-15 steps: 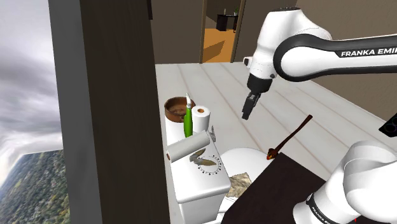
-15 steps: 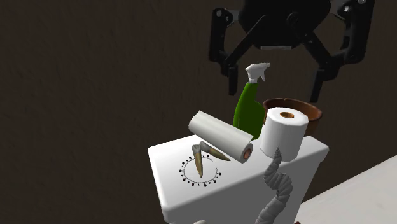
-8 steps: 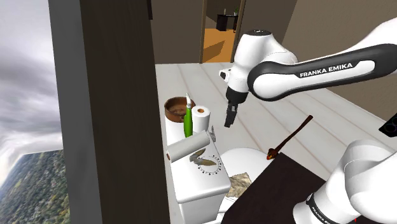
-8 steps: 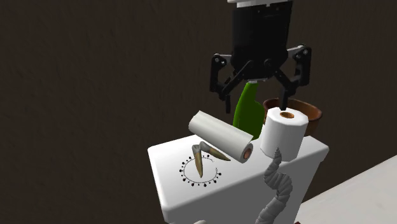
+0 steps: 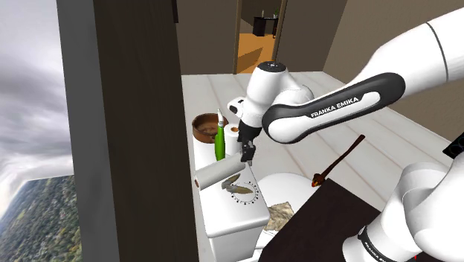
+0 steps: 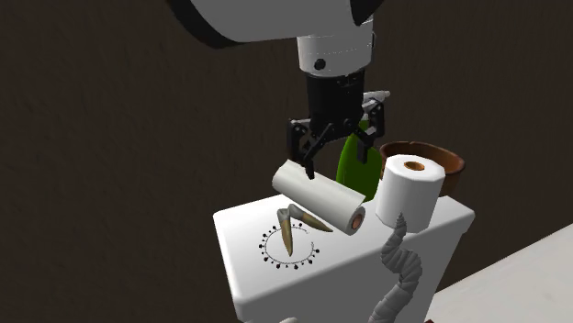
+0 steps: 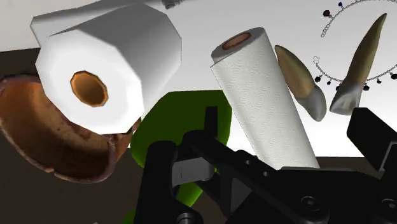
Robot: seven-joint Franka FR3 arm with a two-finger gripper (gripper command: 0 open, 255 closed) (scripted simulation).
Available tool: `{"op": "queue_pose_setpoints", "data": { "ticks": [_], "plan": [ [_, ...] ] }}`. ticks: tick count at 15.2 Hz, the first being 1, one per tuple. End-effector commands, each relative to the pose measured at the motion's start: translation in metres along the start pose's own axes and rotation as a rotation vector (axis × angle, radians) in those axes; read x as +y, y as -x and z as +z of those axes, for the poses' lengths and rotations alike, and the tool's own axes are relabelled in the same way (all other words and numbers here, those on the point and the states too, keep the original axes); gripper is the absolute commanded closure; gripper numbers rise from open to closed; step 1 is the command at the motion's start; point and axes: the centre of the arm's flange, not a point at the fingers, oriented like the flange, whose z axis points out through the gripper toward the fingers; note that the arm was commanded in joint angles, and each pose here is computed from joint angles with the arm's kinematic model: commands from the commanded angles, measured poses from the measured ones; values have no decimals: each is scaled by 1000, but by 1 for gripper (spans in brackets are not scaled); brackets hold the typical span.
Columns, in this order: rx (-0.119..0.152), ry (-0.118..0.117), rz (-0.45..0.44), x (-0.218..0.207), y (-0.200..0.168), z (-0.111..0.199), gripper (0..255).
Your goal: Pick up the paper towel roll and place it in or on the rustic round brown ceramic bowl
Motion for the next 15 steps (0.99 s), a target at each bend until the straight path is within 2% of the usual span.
{"op": "queue_pose_setpoints", "data": {
  "ticks": [1,8,15],
  "plan": [
    [21,8,-93,-8,-20,17,0],
    [83,33,-386,-39,-73,70,0],
    [83,33,-386,-38,-76,106,0]
  ]
}}
